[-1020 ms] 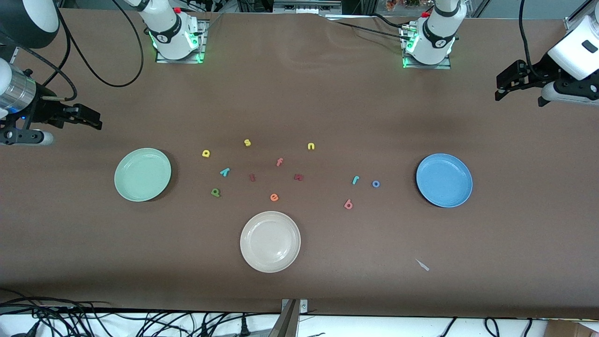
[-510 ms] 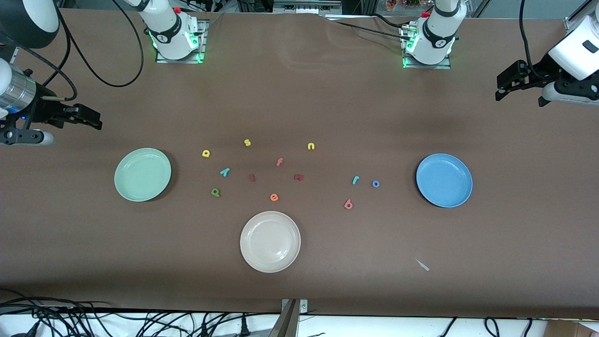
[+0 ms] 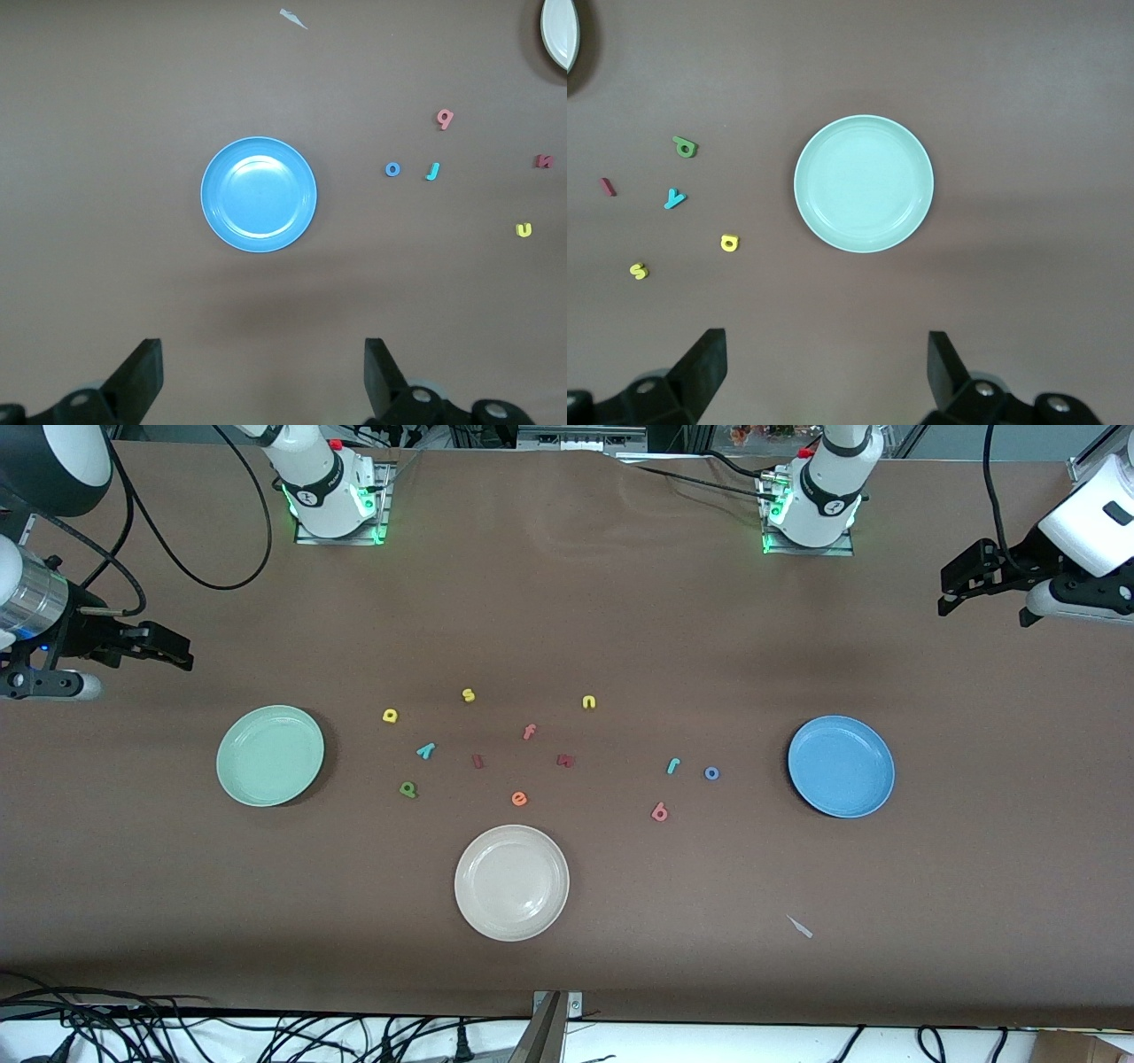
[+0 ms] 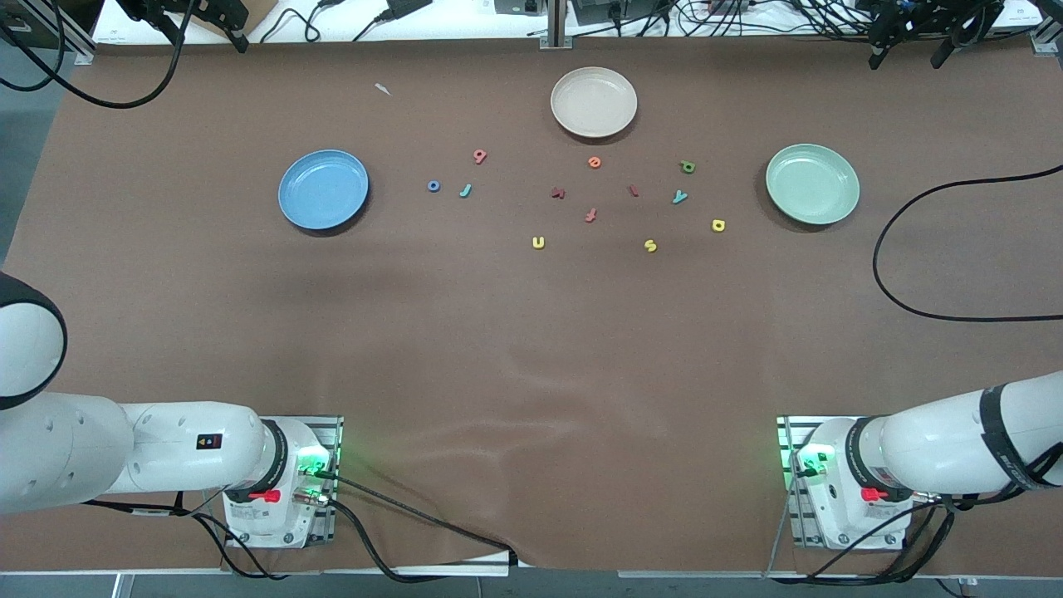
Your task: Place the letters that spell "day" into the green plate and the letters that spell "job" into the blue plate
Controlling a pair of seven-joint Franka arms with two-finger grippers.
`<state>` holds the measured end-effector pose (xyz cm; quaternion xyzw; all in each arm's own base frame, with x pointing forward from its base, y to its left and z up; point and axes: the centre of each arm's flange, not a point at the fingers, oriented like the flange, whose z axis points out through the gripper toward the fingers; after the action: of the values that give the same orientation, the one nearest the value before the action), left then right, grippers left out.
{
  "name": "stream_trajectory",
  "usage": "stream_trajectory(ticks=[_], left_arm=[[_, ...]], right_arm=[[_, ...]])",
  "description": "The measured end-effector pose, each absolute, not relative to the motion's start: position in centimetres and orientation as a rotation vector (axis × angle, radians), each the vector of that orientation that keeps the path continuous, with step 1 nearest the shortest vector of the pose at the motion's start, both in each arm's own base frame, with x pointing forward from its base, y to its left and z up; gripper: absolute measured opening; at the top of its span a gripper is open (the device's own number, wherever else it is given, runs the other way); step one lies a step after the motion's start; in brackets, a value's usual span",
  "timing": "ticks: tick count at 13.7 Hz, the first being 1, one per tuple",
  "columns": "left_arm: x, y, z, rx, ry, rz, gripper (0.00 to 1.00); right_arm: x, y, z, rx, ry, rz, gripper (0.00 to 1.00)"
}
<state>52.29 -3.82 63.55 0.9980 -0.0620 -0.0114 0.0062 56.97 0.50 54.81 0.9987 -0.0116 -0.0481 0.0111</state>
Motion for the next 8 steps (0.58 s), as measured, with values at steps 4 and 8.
stream_trajectory(ticks=[4, 8], left_arm=[[52.27, -4.00, 63.55, 3.123, -0.199, -0.036, 1.00], [52.27, -4.00, 63.55, 3.123, -0.199, -0.036, 1.00]], right_arm=[[56.97, 0.50, 54.81, 3.116, -0.036, -0.151, 1.00], [56.97, 0.50, 54.81, 3.116, -0.036, -0.151, 1.00]])
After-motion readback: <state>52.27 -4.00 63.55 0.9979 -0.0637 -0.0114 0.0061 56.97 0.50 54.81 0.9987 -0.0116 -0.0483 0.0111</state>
